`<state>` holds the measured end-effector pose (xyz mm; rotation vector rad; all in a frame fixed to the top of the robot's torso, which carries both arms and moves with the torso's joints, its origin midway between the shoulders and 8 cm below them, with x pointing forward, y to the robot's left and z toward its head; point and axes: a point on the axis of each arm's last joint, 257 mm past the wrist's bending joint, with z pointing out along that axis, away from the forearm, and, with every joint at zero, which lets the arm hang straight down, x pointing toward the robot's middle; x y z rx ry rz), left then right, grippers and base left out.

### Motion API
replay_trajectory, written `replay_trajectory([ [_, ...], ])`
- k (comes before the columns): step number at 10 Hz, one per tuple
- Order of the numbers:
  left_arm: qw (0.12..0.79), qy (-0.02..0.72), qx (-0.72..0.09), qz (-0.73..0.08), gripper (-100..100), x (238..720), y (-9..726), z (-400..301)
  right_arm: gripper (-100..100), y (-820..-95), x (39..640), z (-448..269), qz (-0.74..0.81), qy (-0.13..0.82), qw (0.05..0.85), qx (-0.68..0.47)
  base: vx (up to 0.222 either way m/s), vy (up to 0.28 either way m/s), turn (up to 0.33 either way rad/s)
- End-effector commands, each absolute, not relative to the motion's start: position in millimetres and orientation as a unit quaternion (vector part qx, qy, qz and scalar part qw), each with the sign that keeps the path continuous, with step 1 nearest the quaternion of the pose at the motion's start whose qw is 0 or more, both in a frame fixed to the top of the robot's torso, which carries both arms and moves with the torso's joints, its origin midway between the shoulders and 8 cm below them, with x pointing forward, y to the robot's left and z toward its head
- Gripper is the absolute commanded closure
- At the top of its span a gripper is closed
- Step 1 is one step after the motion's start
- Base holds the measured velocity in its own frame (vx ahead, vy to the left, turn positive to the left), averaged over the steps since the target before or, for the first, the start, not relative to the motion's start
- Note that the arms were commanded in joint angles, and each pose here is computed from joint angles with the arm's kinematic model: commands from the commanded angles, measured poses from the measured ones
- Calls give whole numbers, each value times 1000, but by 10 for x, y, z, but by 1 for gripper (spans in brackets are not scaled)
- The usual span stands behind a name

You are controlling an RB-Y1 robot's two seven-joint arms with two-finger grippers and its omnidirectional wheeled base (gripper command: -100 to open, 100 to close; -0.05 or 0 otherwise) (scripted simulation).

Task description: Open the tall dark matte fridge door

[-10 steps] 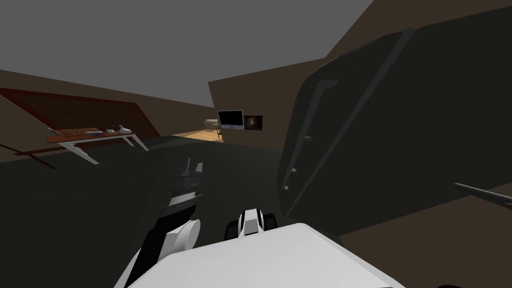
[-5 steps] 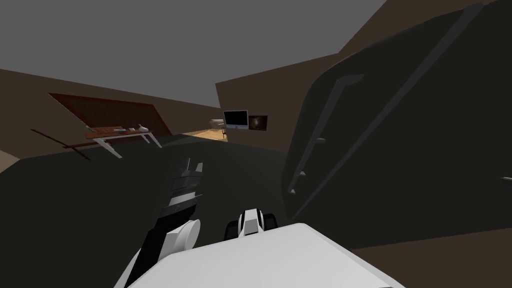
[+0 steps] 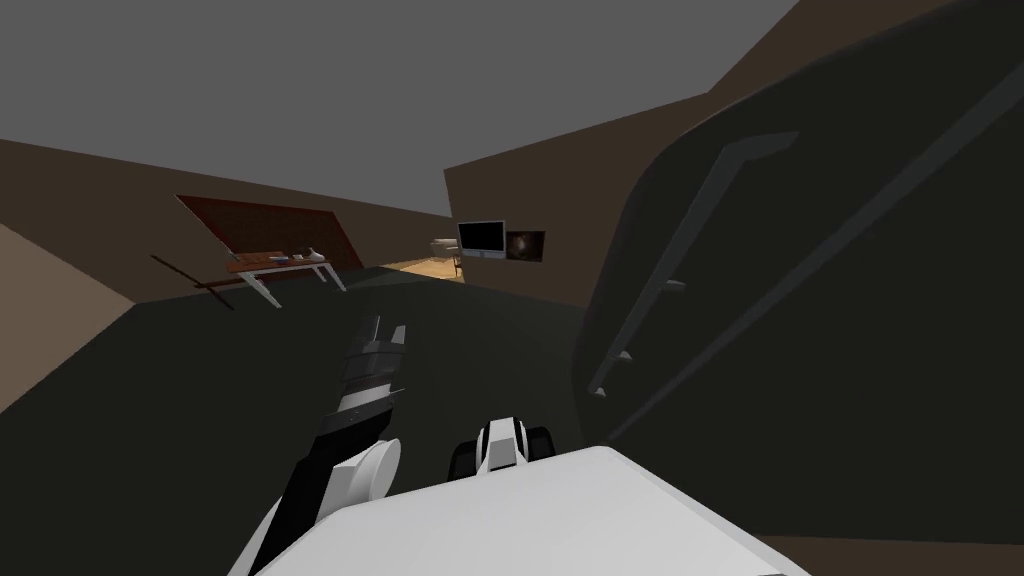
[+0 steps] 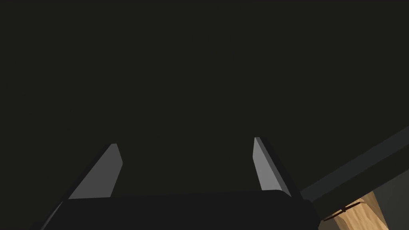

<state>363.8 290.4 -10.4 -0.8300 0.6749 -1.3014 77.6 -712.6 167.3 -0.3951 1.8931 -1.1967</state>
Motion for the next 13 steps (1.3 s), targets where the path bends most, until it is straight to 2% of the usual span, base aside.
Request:
replay_trajectory([
  [1,666,299,-368,-576,0,3638,2905,-104,-100,-7142,872,1959,-506,745,390,-192,32,46,141],
  [6,666,299,-368,-576,0,3638,2905,-104,-100,-7120,1137,2418,-545,722,342,-254,32,53,99],
  [13,666,299,-368,-576,0,3638,2905,-104,-100,-6956,1486,2904,-578,684,319,-309,16,26,51],
])
